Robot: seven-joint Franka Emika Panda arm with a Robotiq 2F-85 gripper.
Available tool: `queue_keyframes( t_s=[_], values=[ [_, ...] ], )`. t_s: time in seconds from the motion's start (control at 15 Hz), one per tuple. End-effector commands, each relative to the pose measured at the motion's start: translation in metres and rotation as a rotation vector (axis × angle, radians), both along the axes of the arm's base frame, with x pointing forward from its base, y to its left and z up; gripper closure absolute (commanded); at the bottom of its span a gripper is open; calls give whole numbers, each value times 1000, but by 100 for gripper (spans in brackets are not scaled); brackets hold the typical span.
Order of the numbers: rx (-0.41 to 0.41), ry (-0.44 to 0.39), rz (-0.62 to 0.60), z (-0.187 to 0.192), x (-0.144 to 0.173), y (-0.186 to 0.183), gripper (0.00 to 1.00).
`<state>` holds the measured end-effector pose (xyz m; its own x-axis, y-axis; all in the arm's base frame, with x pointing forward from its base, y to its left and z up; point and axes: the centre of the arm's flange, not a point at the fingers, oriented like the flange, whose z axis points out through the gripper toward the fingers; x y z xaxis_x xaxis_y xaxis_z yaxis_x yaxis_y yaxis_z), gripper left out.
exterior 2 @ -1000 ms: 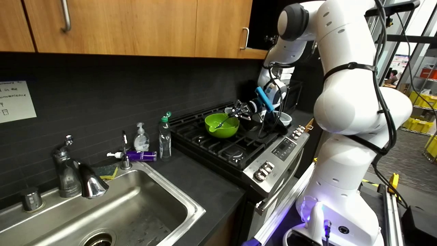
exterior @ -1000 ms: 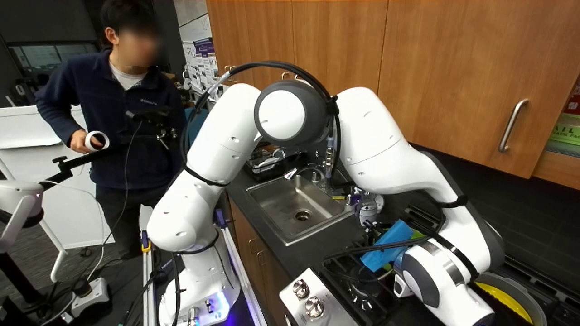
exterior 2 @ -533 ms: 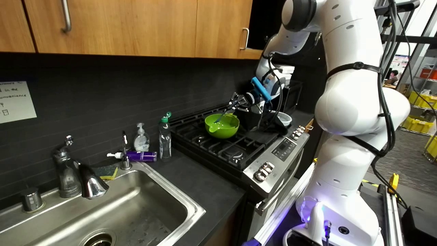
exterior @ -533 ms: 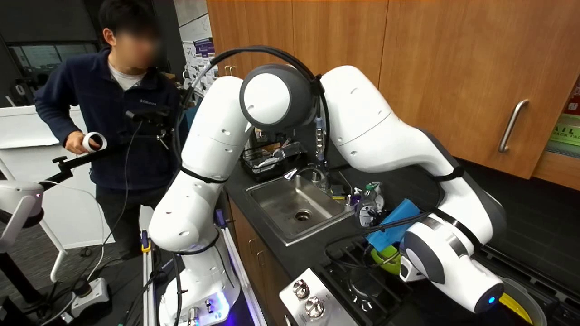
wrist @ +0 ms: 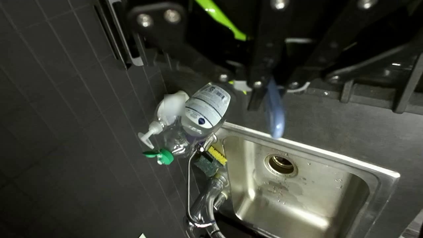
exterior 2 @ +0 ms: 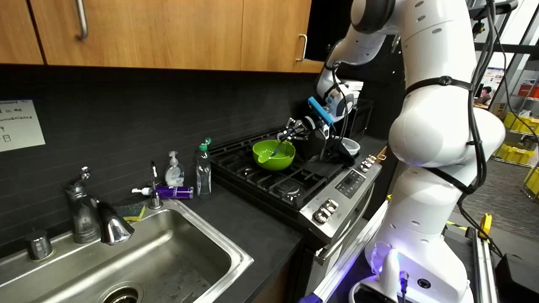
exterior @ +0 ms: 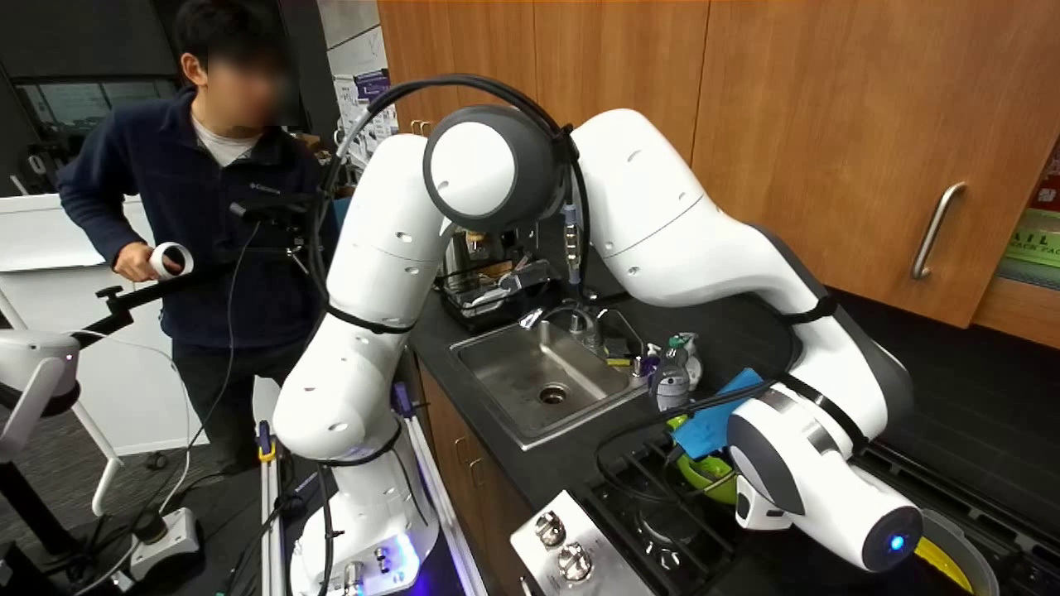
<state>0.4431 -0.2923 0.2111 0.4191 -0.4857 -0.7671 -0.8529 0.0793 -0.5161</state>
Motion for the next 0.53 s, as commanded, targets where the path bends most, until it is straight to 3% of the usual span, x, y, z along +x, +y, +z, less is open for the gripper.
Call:
queue_keyframes(
  t_s=[0.0,0.47],
  values=[
    [-40,36,-61,11,-6,11,99],
    [-39,89,-65,8,-3,19,99]
  ],
)
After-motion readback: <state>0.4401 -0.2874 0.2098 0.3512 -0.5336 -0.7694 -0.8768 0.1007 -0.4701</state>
